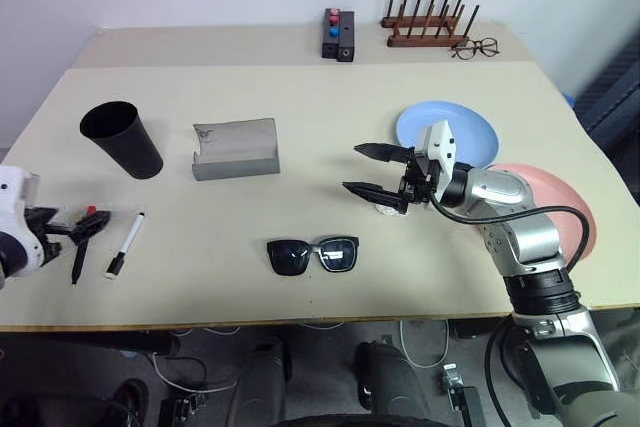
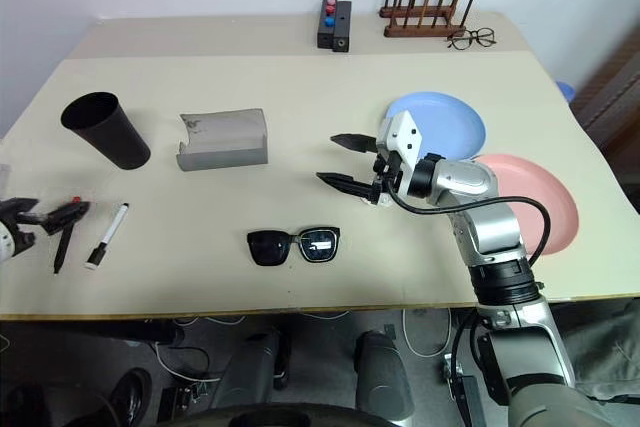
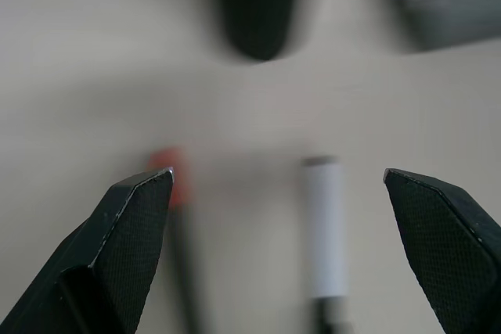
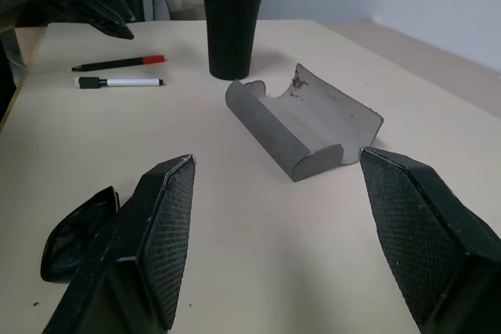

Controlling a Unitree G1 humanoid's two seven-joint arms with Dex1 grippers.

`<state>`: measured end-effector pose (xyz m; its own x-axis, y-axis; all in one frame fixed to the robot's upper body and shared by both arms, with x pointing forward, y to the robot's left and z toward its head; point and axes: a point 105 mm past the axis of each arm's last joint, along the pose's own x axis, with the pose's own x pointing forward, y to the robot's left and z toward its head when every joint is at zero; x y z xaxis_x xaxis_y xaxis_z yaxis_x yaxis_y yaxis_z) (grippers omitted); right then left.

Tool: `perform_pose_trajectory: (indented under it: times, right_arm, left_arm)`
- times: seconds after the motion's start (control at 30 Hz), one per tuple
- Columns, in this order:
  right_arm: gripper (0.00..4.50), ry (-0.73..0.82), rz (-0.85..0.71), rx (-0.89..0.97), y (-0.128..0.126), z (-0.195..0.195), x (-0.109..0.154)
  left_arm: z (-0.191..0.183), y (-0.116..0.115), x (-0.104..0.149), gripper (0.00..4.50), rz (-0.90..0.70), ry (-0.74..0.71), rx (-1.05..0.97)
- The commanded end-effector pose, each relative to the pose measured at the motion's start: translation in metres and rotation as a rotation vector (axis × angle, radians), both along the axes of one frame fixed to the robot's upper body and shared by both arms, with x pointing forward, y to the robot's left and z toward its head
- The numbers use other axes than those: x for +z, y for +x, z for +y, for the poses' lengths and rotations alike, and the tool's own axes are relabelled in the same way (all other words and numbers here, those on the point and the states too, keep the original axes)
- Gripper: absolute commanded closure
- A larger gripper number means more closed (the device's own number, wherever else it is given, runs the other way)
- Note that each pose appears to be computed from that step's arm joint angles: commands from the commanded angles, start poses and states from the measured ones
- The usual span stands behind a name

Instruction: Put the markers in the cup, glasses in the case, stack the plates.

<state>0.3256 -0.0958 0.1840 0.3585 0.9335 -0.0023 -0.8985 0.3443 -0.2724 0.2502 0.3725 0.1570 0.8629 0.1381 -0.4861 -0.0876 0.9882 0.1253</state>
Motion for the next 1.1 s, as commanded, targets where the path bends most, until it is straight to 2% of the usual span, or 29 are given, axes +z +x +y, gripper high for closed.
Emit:
perform_pose_trajectory:
  times: [0.03, 0.2, 0.33, 0.5, 0.67, 0.87, 1.1]
  right_arm:
    - [1.13, 0.014, -0.058, 0.024, -0.001, 0.002, 0.012]
    - [1.13, -0.044, -0.032, 0.052, -0.005, 0.005, 0.003]
    - [1.13, -0.115, 0.063, 0.07, -0.009, 0.006, -0.011]
    - [1.13, -0.11, 0.03, 0.206, -0.03, 0.022, 0.002]
    - [1.13, -0.053, -0.06, 0.243, -0.034, 0.033, 0.018]
    - [1.13, -0.015, -0.049, 0.249, -0.032, 0.034, 0.017]
    - [1.13, 0.06, -0.06, 0.259, -0.033, 0.032, 0.031]
  left_arm:
    - [0.012, -0.004, 0.006, 0.0, -0.007, 0.045, 0.092]
    - [0.034, -0.007, -0.013, 0.0, 0.105, 0.027, 0.24]
    - [0.028, 0.008, -0.014, 0.0, 0.099, 0.002, 0.224]
    - [0.021, 0.019, -0.02, 0.0, 0.106, -0.015, 0.198]
    - [0.02, 0.023, -0.02, 0.0, 0.108, -0.016, 0.188]
    - [0.021, 0.022, -0.024, 0.0, 0.137, 0.007, 0.189]
    - [0.022, 0.024, -0.028, 0.0, 0.143, -0.015, 0.199]
